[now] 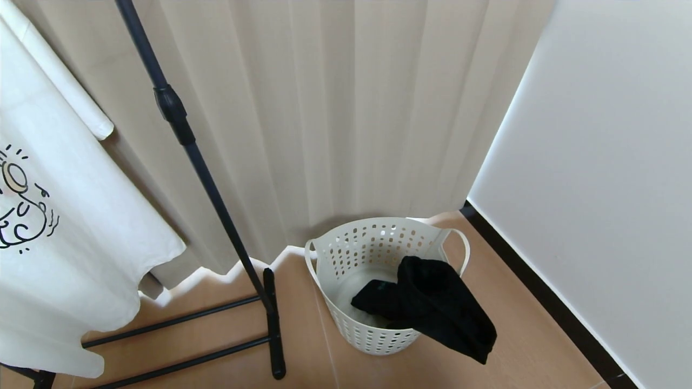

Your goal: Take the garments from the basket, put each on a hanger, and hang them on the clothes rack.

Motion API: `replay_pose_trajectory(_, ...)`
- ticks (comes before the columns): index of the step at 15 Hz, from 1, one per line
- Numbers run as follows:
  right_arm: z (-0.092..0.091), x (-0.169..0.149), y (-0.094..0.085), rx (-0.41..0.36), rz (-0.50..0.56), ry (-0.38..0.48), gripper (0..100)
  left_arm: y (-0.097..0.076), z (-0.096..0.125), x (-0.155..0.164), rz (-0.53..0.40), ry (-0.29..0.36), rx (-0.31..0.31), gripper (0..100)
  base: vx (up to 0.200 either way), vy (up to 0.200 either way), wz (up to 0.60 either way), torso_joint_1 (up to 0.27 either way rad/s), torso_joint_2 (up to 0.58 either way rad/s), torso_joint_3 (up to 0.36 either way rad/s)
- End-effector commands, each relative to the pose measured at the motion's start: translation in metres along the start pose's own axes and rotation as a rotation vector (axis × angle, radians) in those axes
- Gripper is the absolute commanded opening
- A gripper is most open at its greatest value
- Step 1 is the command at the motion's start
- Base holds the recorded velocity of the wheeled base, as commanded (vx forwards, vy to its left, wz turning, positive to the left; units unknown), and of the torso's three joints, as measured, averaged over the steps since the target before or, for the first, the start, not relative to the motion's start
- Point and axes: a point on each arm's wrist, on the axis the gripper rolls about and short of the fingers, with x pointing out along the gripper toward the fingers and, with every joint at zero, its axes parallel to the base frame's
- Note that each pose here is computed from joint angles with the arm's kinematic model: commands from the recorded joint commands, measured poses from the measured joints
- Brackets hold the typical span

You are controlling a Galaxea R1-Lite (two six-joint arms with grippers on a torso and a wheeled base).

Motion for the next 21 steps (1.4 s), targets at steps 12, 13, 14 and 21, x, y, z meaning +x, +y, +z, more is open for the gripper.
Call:
replay_pose_trajectory(12, 0.0, 0.0, 0.0, 0.0, 0.0, 0.0, 100, 0.0, 0.0001, 0.0001, 0.002, 0.001, 0.0, 100, 0.0, 0.0, 0.0, 0.004, 0.0, -0.198)
replay_pose_trajectory(13, 0.0, 0.0, 0.0, 0.0, 0.002, 0.0, 100, 0.0, 0.0001, 0.0001, 0.0, 0.001, 0.0, 100, 0.0, 0.0, 0.0, -0.002, 0.0, -0.183)
replay_pose_trajectory(14, 0.0, 0.0, 0.0, 0.0, 0.0, 0.0, 100, 0.0, 0.0001, 0.0001, 0.0, 0.001, 0.0, 100, 0.0, 0.0, 0.0, 0.002, 0.01, -0.198)
replay_pose_trajectory(21, 0.0, 0.0, 0.0, 0.005, 0.0, 0.0, 100, 0.0, -0.0004, 0.0002, 0.002, 0.003, 0.0, 100, 0.0, 0.0, 0.0, 0.002, 0.0, -0.182)
